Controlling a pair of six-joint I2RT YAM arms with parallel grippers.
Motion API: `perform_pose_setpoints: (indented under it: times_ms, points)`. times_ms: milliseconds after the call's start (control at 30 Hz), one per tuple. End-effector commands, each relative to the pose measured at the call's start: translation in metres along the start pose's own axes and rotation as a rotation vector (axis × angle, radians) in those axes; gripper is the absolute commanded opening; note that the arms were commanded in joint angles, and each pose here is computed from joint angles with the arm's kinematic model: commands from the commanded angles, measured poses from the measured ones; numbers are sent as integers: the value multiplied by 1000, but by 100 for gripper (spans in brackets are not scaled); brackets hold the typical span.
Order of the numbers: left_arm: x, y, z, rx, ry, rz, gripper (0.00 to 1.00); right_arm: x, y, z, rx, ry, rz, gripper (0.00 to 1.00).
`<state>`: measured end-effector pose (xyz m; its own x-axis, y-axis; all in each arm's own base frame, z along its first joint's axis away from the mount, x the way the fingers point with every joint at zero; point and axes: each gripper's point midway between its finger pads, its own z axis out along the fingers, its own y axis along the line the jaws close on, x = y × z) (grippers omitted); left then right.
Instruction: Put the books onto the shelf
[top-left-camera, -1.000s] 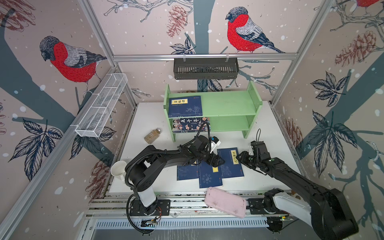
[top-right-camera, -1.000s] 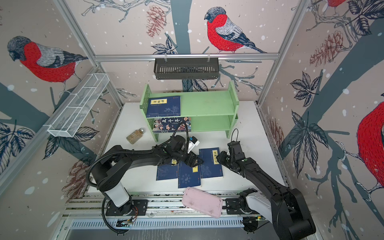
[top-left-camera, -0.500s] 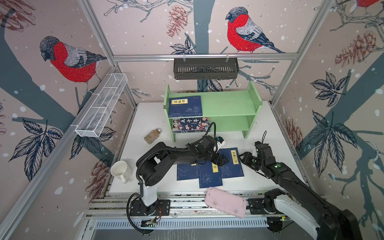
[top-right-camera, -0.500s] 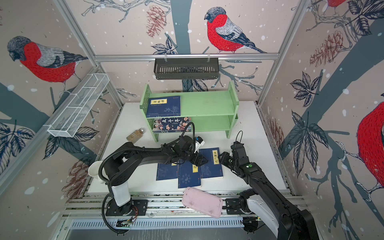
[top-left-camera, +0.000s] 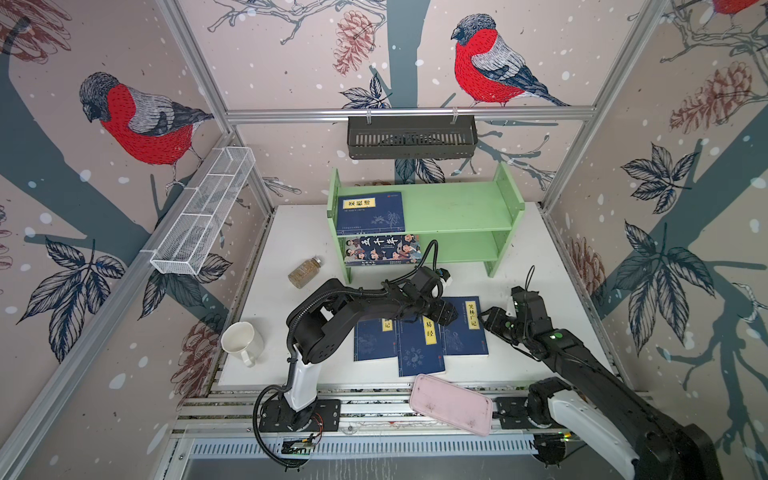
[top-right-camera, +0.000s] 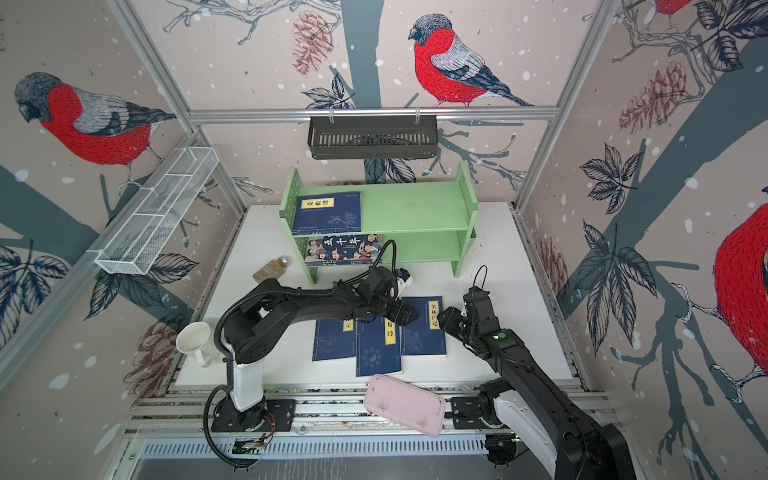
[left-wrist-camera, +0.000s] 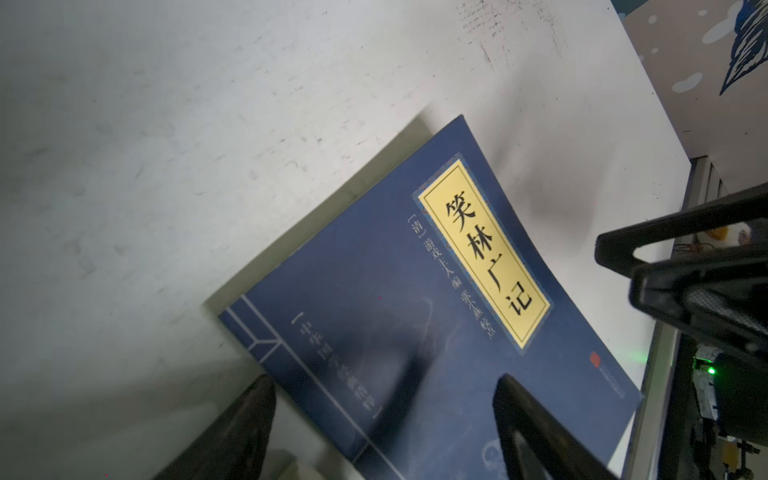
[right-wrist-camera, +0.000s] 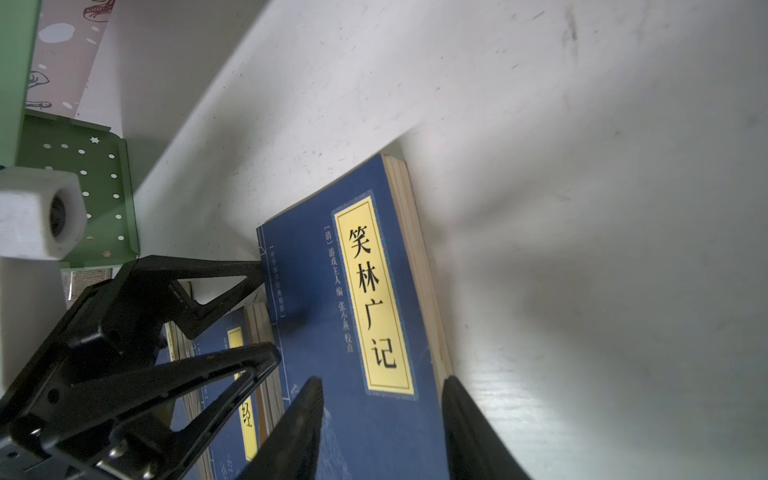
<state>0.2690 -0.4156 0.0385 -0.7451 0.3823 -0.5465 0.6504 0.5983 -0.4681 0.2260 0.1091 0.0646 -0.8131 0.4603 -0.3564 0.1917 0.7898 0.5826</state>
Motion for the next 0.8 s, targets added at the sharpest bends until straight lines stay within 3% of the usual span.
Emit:
perform_pose_setpoints:
  times_ms: [0,200,500,767]
  points:
    - [21,1,7,14,84,-39,82,-2,-5,1,13,-15,12,51]
    - [8,-12,13,73,72,-16,81,1,-24,5,73,-13,67,54]
    - [24,-19,8,100,176,-58,82,15,-34,21,77,94,85,56]
    - [23,-27,20,163,179,-46,80,21,-25,29,-29,131,101,47]
